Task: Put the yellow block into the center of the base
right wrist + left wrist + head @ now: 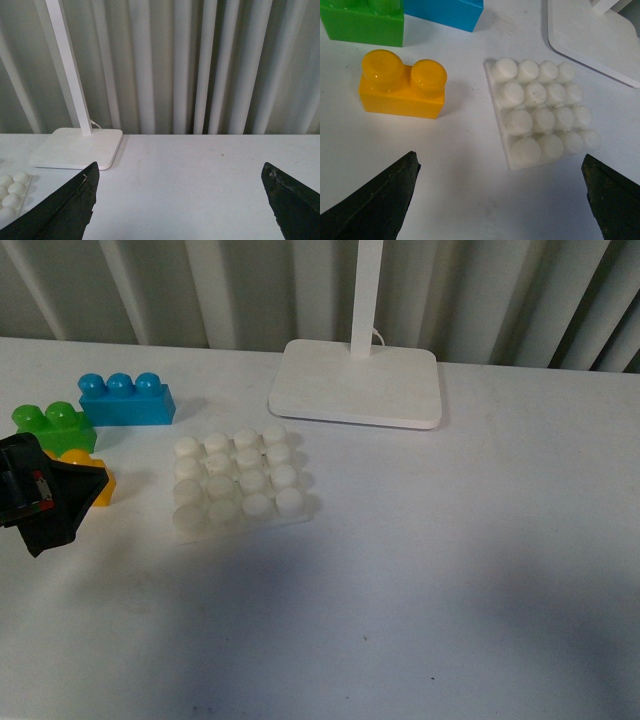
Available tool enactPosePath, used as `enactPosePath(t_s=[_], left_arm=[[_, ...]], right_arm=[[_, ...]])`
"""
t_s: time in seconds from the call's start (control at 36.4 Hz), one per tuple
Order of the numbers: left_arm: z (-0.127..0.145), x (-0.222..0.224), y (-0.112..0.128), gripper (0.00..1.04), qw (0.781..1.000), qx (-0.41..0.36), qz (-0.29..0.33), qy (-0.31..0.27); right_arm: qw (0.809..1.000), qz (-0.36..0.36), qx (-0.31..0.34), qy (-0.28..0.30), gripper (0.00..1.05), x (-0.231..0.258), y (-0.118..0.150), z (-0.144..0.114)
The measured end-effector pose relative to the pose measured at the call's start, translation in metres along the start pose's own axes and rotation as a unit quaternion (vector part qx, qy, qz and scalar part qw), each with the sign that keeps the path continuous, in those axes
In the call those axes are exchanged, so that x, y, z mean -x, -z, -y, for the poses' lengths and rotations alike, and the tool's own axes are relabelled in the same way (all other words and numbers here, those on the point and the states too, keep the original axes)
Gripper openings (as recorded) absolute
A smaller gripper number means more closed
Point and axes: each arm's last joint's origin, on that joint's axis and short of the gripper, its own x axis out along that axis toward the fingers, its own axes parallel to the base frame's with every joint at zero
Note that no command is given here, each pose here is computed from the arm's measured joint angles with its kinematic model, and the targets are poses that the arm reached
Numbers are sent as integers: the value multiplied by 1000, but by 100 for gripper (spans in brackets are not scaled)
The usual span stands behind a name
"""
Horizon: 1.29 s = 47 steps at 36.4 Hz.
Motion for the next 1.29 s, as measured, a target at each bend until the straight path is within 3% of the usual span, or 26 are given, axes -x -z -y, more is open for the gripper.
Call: enactPosePath(t_s=[0.47,0.5,1.29], left_arm=[[-12,-35,-15,98,995,-76,-20,-59],[-21,-56,-20,98,989,-108,-33,-95],[-35,-84,-33,98,983,-127,-43,-126]], right_arm=[[1000,0,0,0,95,0,0,0],[1000,0,0,0,95,0,0,0],[1000,0,0,0,95,0,0,0]])
